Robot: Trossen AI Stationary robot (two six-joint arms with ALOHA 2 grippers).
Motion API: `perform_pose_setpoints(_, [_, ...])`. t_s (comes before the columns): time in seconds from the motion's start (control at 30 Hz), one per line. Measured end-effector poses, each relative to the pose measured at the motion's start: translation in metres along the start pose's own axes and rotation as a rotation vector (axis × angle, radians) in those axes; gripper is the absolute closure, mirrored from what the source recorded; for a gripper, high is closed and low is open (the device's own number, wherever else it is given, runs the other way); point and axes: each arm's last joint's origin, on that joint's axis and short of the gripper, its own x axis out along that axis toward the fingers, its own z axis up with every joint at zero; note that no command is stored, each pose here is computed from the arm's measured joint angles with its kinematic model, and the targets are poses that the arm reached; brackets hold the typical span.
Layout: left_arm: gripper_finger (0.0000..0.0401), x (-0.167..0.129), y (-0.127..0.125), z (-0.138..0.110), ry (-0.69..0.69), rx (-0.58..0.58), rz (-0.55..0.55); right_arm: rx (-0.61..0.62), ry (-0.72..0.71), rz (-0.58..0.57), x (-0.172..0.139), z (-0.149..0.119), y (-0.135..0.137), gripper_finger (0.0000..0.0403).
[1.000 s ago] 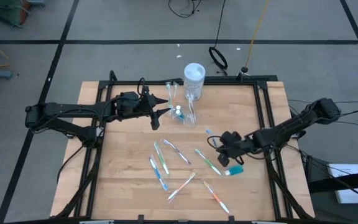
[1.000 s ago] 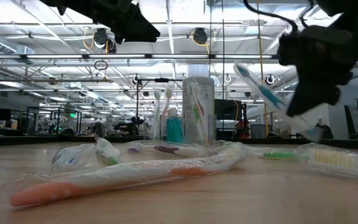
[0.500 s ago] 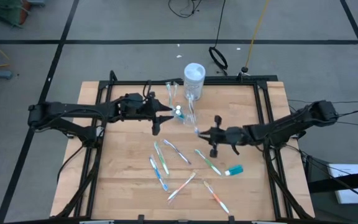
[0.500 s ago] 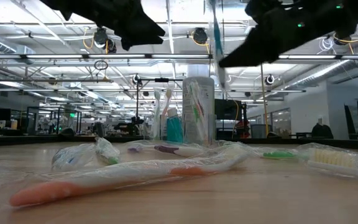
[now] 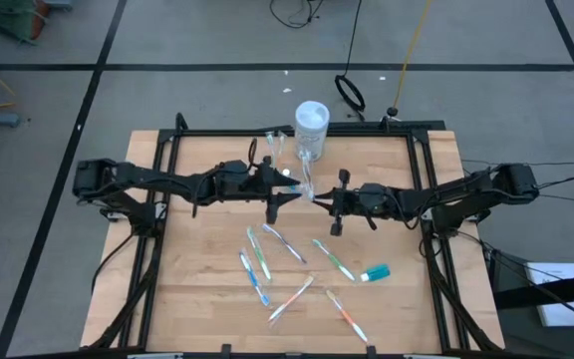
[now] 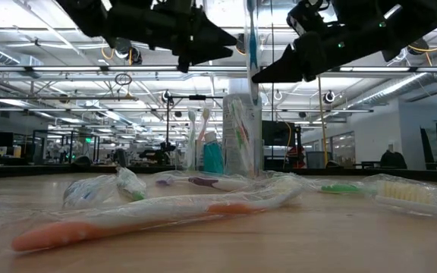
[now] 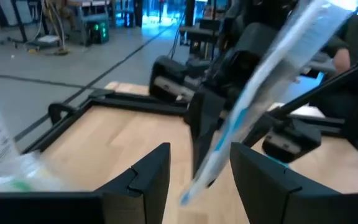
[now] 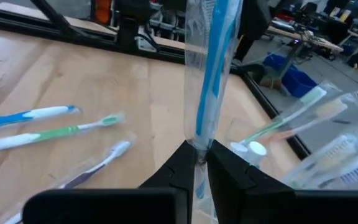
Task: Pick & Place toothbrushing station
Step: Put the blue toothbrush into the transparent organizer
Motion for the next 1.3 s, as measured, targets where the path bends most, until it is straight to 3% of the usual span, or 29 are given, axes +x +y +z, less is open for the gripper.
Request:
perform_pose_setpoints(0.43, [0.0229, 0.023, -0.013, -0.018, -0.1, 0.14, -0.042, 0.016, -0.011, -0.034, 0.002, 0.0, -0.009, 0.0378])
perform_pose_setpoints(1.0, [0.0229, 0.024, -0.004, -0.018, -0.114, 0.081, 0.037, -0.008, -0.013, -0.011, 0.002, 0.0, -0.008, 0.0378])
perform_pose_setpoints(1.3, [0.0229, 0.029, -0.006, -0.002, -0.157, 0.08, 0.024, 0.06, -0.154, 0.039, 0.01, 0.006, -0.005, 0.0378])
